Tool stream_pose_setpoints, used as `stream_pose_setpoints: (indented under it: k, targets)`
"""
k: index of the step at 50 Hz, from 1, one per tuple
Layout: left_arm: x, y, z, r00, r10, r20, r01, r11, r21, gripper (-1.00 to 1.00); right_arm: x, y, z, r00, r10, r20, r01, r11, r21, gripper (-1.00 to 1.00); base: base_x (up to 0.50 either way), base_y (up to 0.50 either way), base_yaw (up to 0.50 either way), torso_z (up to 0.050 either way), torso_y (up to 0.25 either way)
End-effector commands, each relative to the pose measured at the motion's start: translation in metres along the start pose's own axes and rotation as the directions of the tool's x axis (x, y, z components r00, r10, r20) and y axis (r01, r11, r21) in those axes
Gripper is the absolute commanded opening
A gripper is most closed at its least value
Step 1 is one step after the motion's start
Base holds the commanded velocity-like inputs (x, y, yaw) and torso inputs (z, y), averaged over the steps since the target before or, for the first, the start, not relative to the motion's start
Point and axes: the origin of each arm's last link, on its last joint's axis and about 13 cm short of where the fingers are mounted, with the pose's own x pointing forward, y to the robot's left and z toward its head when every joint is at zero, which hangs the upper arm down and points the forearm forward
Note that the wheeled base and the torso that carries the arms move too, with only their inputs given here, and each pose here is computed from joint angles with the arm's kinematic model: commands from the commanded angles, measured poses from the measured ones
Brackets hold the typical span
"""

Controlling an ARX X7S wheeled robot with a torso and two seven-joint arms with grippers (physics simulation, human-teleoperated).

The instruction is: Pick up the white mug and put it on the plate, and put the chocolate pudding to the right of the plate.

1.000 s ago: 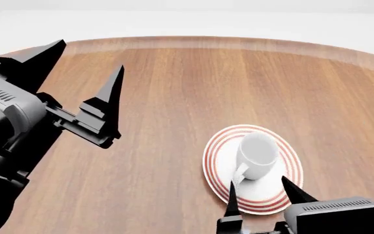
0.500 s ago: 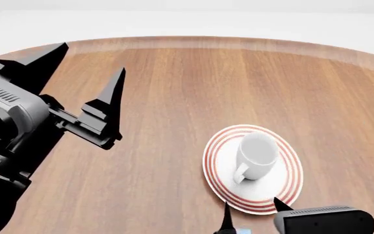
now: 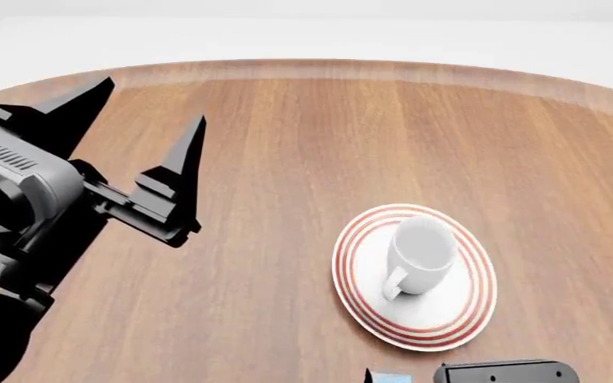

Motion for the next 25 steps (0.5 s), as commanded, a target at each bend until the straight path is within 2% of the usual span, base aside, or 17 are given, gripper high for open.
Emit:
stream_pose_setpoints:
  k: [1,11,25]
  targets:
    - [0.003,-0.002,0.000,0.999,-0.031,0.032,0.032,0.999,-0.013,1.00,0.007,0.003,-0.004,0.999,0.033,-0.021,-0.033,0.999,0.027,1.00,0.00,0.00,0.00,0.000,0.000]
    - [0.004,-0.003,-0.002,0.999,-0.033,0.024,0.033,0.999,-0.017,1.00,0.012,0.002,-0.003,0.999,0.027,-0.026,-0.026,0.999,0.034,1.00,0.00,0.00,0.00,0.000,0.000]
    - [0.004,-0.003,-0.004,0.999,-0.034,0.011,0.034,0.999,-0.016,1.00,0.025,0.003,0.003,0.999,0.006,-0.038,-0.002,0.994,0.105,1.00,0.00,0.00,0.00,0.000,0.000]
